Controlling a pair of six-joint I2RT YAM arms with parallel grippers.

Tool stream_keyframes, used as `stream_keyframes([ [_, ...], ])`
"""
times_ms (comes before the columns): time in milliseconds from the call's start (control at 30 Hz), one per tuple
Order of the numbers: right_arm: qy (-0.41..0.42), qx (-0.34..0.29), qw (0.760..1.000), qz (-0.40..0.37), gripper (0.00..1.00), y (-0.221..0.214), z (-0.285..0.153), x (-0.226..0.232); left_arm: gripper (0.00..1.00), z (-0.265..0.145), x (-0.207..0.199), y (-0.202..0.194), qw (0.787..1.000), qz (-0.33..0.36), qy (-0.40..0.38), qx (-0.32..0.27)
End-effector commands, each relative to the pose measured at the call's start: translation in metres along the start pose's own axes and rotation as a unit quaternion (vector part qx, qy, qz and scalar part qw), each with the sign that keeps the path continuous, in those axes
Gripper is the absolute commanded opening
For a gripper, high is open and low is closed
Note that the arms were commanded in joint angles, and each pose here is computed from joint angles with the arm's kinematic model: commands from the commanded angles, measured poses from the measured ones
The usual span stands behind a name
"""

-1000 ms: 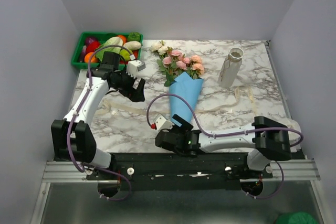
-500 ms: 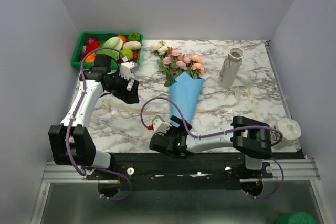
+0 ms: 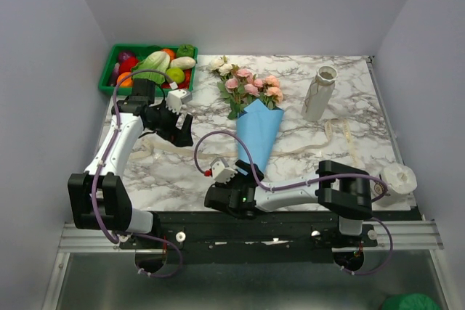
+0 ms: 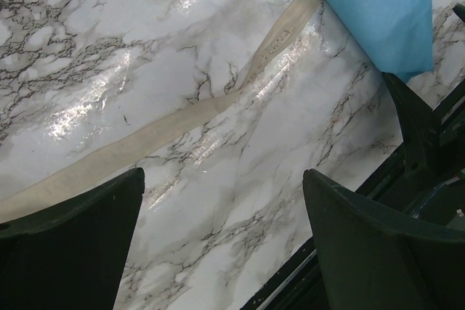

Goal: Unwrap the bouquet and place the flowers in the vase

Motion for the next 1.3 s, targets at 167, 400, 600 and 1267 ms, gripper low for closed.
stream_keyframes([
  [167, -0.043, -0.023, 0.998, 0.032, 0.66, 0.006, -0.001, -0.006, 0.99, -0.006, -0.003, 0.004, 1.0, 0.004, 0.008, -0.024],
  [400, -0.08, -0.073, 0.987, 0.119, 0.57, 0.044, -0.017, -0.033, 0.99, -0.01, -0.005, 0.006, 0.999, 0.004, 0.016, -0.03],
  [600, -0.086, -0.106, 0.966, 0.221, 0.57, 0.059, -0.037, -0.07, 0.99, -0.015, -0.007, 0.009, 0.999, 0.007, 0.02, -0.037],
  [1267, -0.025, -0.007, 0.971, 0.237, 0.94, 0.009, -0.057, -0.067, 0.99, -0.012, -0.015, 0.021, 0.999, 0.011, -0.004, -0.047],
])
Point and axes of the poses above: each gripper's point midway between its finger pads, its own z axis out along the fingers, its own x axis along the line the jaws close on, y = z × x, the point moved 9 cm from there along -z, back along the fingers, and after that the axes turned 9 degrees about z, right-handed, at the moved point
